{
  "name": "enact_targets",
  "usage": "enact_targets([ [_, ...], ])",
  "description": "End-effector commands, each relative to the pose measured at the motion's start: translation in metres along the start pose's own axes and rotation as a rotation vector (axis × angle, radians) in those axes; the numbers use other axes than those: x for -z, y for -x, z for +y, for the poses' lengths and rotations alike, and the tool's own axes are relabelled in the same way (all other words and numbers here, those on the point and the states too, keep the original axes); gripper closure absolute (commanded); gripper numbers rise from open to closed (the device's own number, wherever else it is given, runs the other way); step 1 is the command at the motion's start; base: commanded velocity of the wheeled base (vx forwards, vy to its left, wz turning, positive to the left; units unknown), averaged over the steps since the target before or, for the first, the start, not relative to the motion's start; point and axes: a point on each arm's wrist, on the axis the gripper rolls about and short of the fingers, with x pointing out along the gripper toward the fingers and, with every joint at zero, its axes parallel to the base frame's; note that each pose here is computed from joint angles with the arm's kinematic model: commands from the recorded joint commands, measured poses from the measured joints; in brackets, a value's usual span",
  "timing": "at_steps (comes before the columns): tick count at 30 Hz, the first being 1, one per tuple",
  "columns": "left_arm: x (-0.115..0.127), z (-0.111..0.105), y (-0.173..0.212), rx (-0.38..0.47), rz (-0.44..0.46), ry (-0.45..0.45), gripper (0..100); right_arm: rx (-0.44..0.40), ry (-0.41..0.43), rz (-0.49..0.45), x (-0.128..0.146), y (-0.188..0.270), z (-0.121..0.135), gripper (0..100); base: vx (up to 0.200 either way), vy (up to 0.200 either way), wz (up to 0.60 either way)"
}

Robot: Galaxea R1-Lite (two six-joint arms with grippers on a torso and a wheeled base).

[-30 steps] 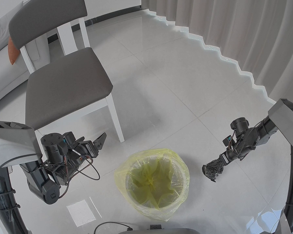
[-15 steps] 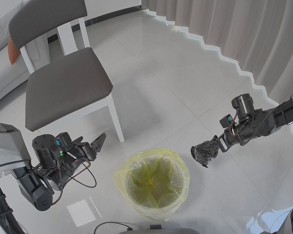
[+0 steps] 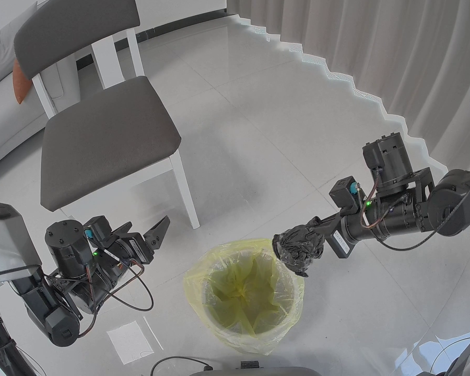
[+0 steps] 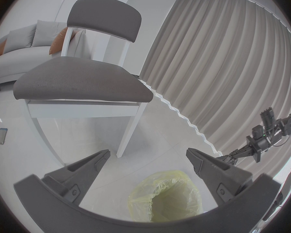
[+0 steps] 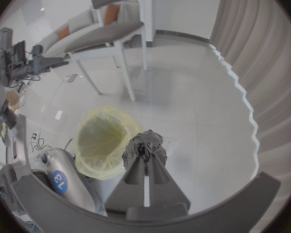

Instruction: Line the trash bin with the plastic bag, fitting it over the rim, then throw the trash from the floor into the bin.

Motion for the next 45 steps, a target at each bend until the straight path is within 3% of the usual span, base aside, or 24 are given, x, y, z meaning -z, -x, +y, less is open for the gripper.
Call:
enact_targets([
  [1,0.002,-0.007,0.001,0.020,-0.007,0.018,0,-0.038,0.037,-0.020,-0.003,0.008,0.018,100,0.000,0.000,0.00],
  [23,0.012,-0.005,-0.005,0.008,0.029,0.022,0,-0.212,0.168,0.045,0.002,-0.040,0.091,100,0.000,0.000,0.00],
  [33,0.011,-0.005,-0.004,0.006,0.028,0.022,0,-0.203,0.152,0.085,0.014,-0.065,0.087,100,0.000,0.000,0.00],
  [40,0.012,-0.004,-0.004,0.005,0.033,0.029,0,-0.148,0.100,0.106,0.021,-0.070,0.058,100,0.000,0.000,0.00],
  [45,0.013,-0.004,-0.005,0.005,0.036,0.040,0,-0.149,0.103,0.099,0.020,-0.068,0.060,100,0.000,0.000,0.00],
])
